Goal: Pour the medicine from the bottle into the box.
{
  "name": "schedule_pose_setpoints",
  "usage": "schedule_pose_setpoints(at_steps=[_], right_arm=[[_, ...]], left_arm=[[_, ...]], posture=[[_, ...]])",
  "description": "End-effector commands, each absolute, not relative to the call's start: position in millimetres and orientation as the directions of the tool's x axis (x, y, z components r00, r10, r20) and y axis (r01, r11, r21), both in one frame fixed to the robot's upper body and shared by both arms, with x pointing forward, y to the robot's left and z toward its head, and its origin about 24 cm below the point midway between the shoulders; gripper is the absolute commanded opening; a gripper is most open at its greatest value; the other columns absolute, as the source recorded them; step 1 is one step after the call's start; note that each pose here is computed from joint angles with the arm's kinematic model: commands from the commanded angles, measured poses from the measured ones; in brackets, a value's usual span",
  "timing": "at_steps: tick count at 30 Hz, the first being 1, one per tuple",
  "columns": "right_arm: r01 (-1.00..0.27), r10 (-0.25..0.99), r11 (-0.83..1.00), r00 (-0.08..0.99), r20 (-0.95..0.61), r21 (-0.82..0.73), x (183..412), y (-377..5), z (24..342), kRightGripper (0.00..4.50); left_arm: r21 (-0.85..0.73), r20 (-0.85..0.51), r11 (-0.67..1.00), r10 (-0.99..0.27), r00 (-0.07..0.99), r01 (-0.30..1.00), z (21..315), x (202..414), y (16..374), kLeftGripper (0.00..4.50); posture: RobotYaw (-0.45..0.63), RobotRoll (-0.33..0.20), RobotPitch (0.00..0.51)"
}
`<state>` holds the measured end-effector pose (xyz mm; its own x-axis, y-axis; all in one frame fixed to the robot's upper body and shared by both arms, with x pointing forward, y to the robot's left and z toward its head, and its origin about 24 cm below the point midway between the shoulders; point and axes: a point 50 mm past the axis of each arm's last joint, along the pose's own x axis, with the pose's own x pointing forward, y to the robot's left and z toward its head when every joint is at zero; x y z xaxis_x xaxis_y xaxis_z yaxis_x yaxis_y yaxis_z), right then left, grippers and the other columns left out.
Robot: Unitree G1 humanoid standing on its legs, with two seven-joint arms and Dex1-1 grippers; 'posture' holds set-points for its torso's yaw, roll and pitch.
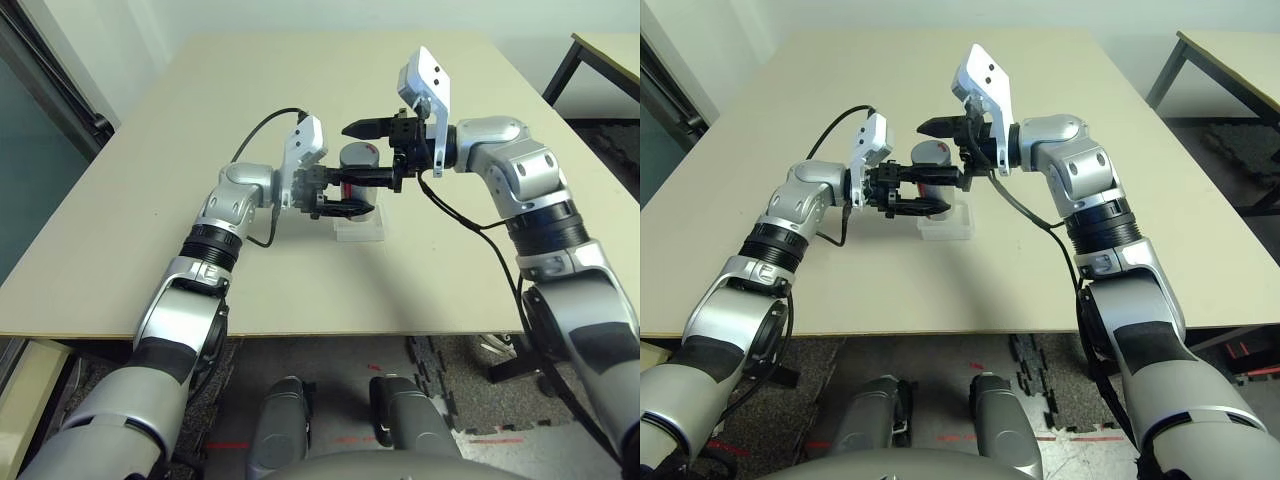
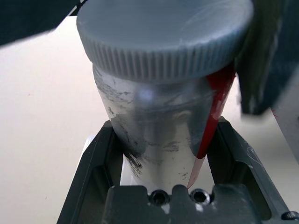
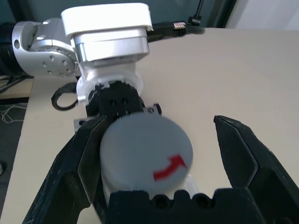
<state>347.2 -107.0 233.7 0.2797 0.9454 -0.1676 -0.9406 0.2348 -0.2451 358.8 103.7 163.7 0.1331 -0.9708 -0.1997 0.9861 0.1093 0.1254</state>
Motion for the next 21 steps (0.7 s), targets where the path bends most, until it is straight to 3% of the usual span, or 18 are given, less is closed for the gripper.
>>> schedule_pose_setpoints(at_steps=[1,14,21], right_arm=[[-0.903,0.9,0.358,0.402,-0.168,-0.237,351,-139,235,4.5],[-0.856,0.848,0.462,0.503,-0.168,-0.232,356,-170,234,4.5],[-0.892,0.872,0.408,0.444,-0.207,-0.194,350,-167,227,4.5]], left_arm=[[0.127,-0.225,0.096,-0.967,0.123,0.987,160,356,112,2.77],[0.12,-0.228,0.114,-0.964,0.14,0.986,157,355,119,2.77],[0.122,-0.23,0.133,-0.96,0.158,0.984,158,356,122,2.77]], posture=[[-0.05,0.0,0.08],[-0.05,0.0,0.077],[-0.04,0.0,0.077]])
